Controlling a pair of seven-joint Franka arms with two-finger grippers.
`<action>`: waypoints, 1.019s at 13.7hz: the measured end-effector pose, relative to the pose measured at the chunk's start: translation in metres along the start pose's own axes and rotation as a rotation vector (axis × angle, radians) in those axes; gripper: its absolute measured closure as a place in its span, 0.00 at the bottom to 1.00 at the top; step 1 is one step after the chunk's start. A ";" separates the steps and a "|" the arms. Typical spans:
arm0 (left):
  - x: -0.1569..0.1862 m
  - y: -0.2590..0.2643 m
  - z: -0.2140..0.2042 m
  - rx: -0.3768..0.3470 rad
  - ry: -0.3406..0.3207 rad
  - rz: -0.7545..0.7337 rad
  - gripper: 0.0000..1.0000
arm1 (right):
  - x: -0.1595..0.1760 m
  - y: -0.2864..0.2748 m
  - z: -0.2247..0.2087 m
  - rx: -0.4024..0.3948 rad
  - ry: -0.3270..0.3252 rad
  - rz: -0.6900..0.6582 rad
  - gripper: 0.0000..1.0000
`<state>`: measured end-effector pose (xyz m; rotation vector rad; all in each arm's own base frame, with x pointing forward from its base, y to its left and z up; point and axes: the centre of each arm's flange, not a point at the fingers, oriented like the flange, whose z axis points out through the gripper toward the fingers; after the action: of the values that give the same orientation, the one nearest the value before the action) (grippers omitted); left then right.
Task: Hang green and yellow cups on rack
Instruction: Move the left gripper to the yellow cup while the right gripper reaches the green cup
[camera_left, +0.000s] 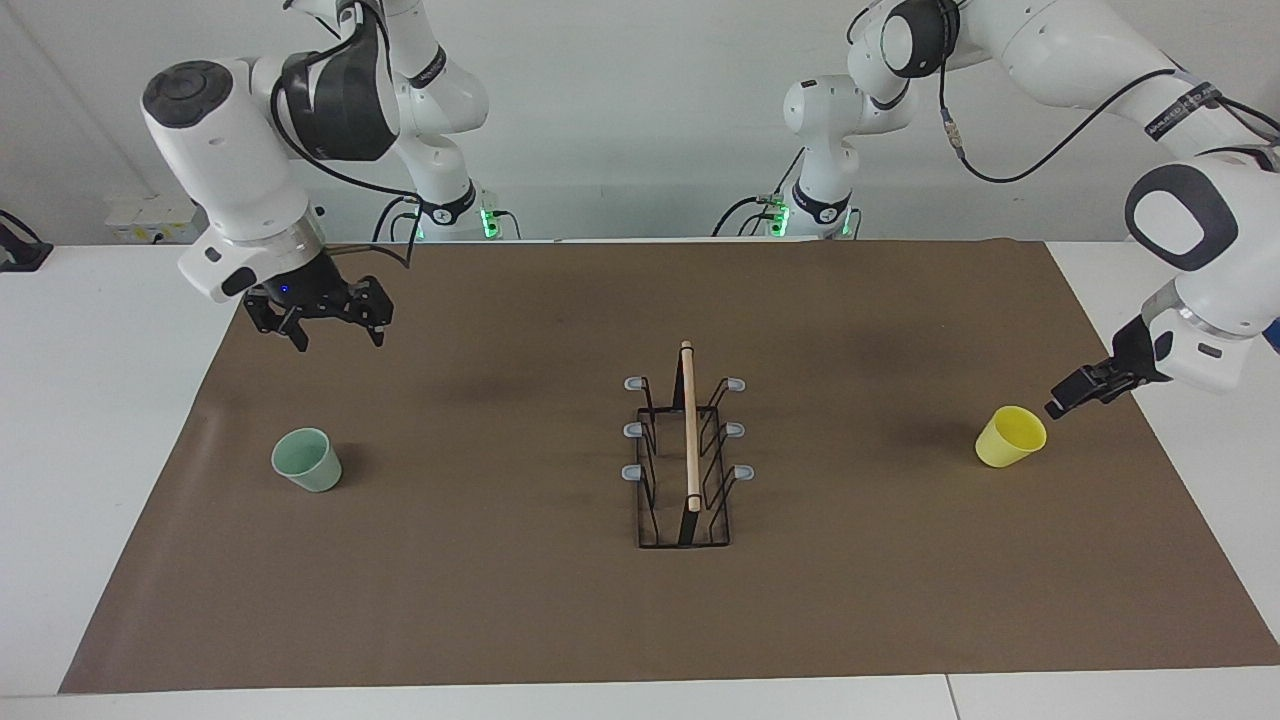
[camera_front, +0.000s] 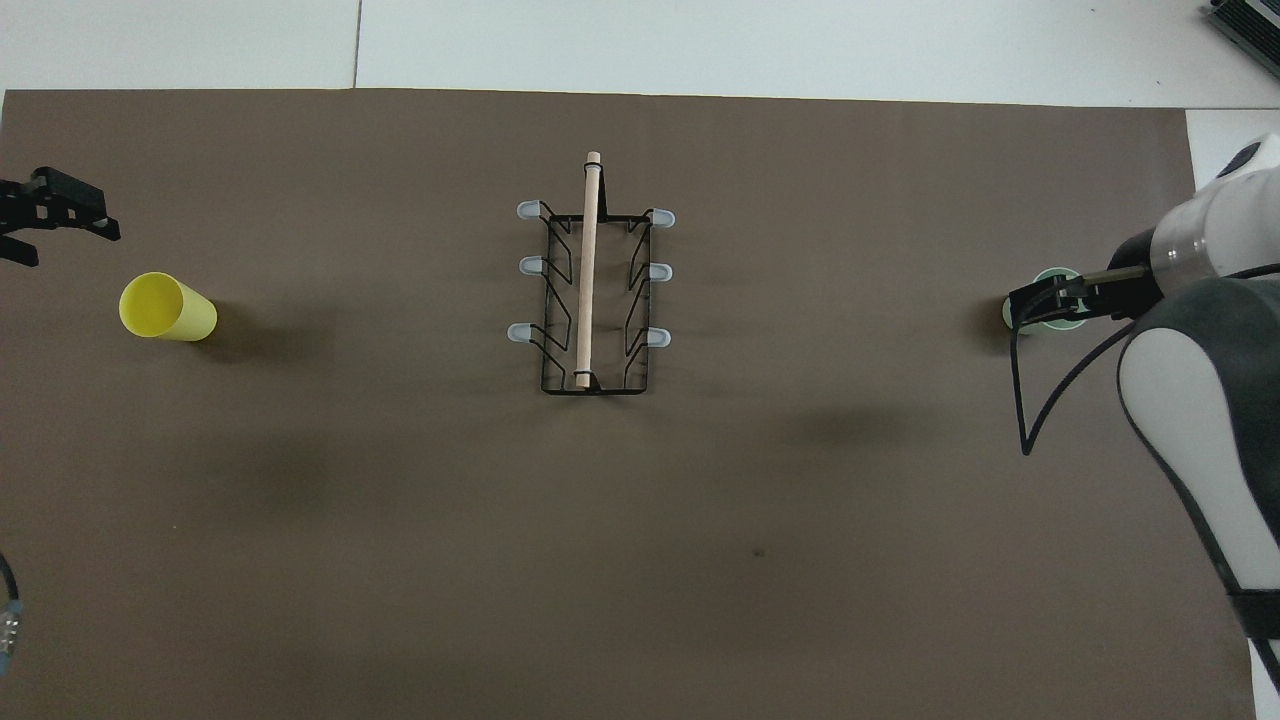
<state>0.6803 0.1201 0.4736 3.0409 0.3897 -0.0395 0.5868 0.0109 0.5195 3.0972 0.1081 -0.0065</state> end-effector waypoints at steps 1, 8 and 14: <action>0.008 -0.004 0.010 0.006 -0.004 -0.036 0.07 | 0.005 -0.005 0.013 -0.019 -0.013 -0.023 0.00; 0.042 -0.048 0.078 -0.060 -0.019 -0.372 0.06 | 0.016 -0.021 0.061 -0.183 -0.101 -0.375 0.00; 0.051 -0.085 0.130 -0.143 -0.108 -0.760 0.06 | 0.008 -0.060 0.095 -0.345 -0.227 -0.686 0.00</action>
<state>0.7061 0.2049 0.3364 2.5519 1.4243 -0.2038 0.5900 0.0674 0.4220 2.5418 1.0226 -0.3195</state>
